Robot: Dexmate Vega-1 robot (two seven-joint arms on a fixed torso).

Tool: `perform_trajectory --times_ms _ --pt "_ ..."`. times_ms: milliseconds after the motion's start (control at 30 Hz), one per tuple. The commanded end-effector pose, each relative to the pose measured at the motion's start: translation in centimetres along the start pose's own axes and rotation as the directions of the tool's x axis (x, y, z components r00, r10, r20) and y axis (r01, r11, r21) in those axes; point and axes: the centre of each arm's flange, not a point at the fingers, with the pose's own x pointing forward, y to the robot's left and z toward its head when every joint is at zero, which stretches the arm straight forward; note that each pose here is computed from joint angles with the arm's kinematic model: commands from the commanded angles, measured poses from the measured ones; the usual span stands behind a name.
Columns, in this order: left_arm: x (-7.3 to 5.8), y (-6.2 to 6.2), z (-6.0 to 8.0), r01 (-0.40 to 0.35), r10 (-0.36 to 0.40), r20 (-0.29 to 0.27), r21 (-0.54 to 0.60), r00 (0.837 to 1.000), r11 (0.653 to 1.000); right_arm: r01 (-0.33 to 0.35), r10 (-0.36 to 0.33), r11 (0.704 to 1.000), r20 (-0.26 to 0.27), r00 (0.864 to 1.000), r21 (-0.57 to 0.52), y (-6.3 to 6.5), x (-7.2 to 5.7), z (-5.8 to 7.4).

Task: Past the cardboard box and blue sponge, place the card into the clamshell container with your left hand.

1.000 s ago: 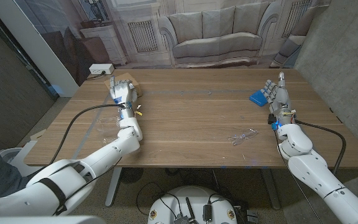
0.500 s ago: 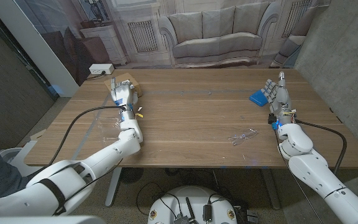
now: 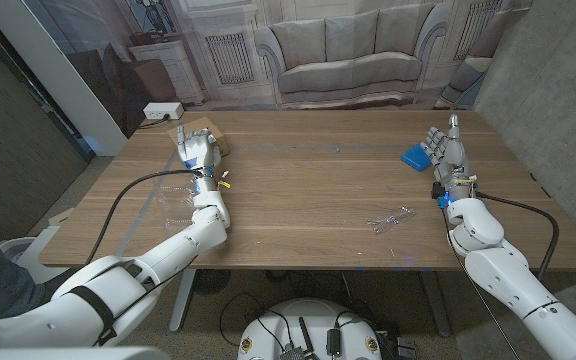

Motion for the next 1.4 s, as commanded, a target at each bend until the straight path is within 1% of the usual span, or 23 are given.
perform_trajectory --times_ms 33,433,767,1033,1167,1400 --pt "-0.1 -0.2 -0.5 -0.004 0.004 -0.025 0.002 1.0 1.0 0.001 -0.001 1.0 -0.009 1.0 0.001 0.1 0.1 0.0" --pt "0.1 -0.3 -1.0 -0.003 0.003 -0.043 0.006 0.999 1.0 -0.005 0.005 1.0 -0.016 1.0 -0.002 0.3 0.6 -0.2" --pt "0.5 -0.6 -1.1 -0.004 0.004 -0.054 -0.002 0.999 1.0 -0.001 0.001 1.0 -0.018 1.0 -0.005 0.4 0.5 -0.1" --pt "1.0 -0.9 -0.9 0.001 -0.002 -0.051 -0.009 0.999 1.0 0.001 -0.001 1.0 -0.021 1.0 -0.008 0.4 0.6 -0.1" --pt "1.2 -1.1 -0.6 0.0 -0.001 -0.041 -0.013 0.999 1.0 0.006 -0.006 1.0 -0.024 1.0 -0.007 0.4 0.6 -0.2" --pt "1.4 -1.3 -0.5 -0.001 0.0 -0.046 -0.023 0.999 1.0 0.014 -0.015 1.0 -0.026 1.0 -0.006 0.3 0.6 -0.2"
